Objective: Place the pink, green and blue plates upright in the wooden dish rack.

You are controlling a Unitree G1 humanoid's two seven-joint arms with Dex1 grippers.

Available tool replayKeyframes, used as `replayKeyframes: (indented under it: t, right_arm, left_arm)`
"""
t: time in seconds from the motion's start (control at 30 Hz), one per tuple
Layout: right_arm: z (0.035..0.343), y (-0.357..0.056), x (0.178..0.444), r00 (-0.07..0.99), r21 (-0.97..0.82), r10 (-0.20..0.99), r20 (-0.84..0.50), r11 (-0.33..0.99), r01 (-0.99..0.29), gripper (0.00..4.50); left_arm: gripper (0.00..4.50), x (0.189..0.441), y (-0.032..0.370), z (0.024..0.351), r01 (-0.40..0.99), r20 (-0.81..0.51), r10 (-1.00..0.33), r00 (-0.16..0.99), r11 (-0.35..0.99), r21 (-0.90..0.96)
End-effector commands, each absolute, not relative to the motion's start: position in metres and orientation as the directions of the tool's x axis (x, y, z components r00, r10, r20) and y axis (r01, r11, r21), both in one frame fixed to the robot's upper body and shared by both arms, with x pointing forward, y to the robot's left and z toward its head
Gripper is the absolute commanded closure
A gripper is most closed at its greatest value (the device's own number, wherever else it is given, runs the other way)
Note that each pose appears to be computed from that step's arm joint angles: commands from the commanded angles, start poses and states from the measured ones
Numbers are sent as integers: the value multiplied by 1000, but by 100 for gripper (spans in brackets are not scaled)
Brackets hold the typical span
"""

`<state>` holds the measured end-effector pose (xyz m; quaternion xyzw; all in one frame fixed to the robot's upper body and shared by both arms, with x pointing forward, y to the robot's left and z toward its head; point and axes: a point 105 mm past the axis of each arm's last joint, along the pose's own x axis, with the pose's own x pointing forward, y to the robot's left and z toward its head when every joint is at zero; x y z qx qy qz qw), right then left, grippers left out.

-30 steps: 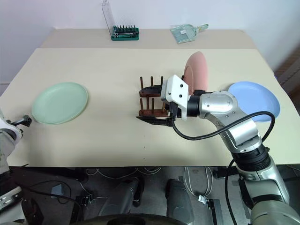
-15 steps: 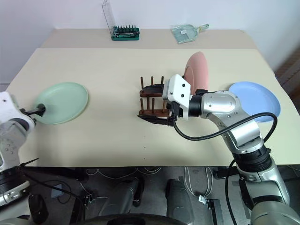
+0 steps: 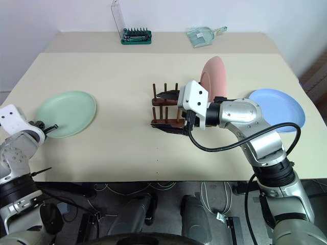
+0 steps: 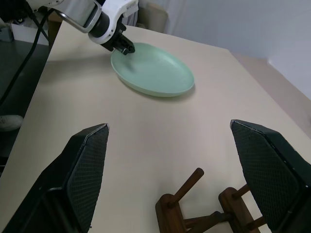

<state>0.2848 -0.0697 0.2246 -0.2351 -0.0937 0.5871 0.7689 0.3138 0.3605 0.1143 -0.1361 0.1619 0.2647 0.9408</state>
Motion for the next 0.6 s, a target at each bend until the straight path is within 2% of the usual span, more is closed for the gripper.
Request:
replayKeyframes:
  t: [0.03,0.1,0.2,0.27,0.4,0.6]
  right_arm:
    - [237,-73,285,307,-523,947,-96,215,-825,39]
    - [240,-73,290,333,-551,938,-93,230,-802,39]
    - [246,-70,299,369,-628,925,-94,233,-742,39]
    - [248,-67,301,375,-663,922,-94,223,-715,39]
    - [258,-52,310,402,-766,914,-56,219,-604,39]
    - [263,-27,330,471,-892,882,11,221,-394,39]
  left_arm:
    - [445,325,349,141,-487,-247,442,863,856,-172]
    - [445,333,336,175,-442,-88,433,897,879,-178]
    - [445,345,297,235,-304,164,337,927,932,-196]
    - [445,348,279,258,-246,255,291,922,950,-193]
    - [445,358,230,293,-136,354,196,914,973,-187]
    - [445,357,166,313,16,394,44,918,989,-148]
